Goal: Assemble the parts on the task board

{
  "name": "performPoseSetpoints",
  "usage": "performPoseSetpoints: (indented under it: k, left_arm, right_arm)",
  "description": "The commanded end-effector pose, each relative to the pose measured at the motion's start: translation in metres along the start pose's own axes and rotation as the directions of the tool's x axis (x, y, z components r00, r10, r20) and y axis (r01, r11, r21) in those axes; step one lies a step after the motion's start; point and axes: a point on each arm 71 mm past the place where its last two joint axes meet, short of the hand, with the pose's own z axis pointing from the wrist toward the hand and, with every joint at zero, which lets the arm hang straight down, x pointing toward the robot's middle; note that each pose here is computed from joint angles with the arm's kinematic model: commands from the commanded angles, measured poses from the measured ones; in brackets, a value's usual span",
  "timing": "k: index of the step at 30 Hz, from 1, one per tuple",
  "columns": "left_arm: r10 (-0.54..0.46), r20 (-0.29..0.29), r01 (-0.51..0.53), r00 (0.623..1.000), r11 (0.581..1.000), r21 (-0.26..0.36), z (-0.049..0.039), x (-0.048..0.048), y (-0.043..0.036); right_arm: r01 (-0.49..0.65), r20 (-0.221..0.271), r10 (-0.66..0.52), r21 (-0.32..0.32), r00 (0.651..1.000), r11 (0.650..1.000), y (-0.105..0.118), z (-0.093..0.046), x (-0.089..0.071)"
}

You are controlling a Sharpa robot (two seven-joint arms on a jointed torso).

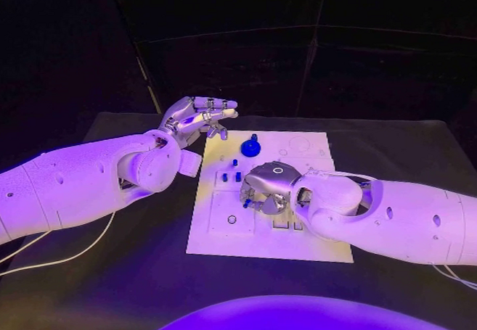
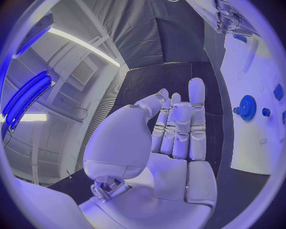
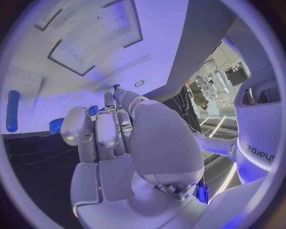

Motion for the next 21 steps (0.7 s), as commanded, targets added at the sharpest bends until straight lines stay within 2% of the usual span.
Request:
performPoseSetpoints:
  k: [1, 11, 21]
  left_arm:
    - [-0.010, -0.017, 0.011, 1.000, 1.000, 0.002, 0.0003, 0.0016, -0.0011]
    - [-0.014, -0.024, 0.013, 1.000, 1.000, -0.005, 0.0002, 0.0024, -0.0007]
    - [-0.019, -0.037, 0.019, 0.999, 1.000, -0.017, 0.0002, 0.0050, 0.0001]
  right_arm:
    - [0.018, -0.036, -0.018, 0.007, 0.999, 1.000, -0.0009, 0.0006, 0.0033]
    - [0.021, -0.059, -0.021, 0.003, 0.998, 1.000, 0.0014, 0.0036, 0.0049]
    - [0.021, -0.047, -0.021, 0.016, 0.999, 1.000, -0.0013, 0.0071, 0.0046]
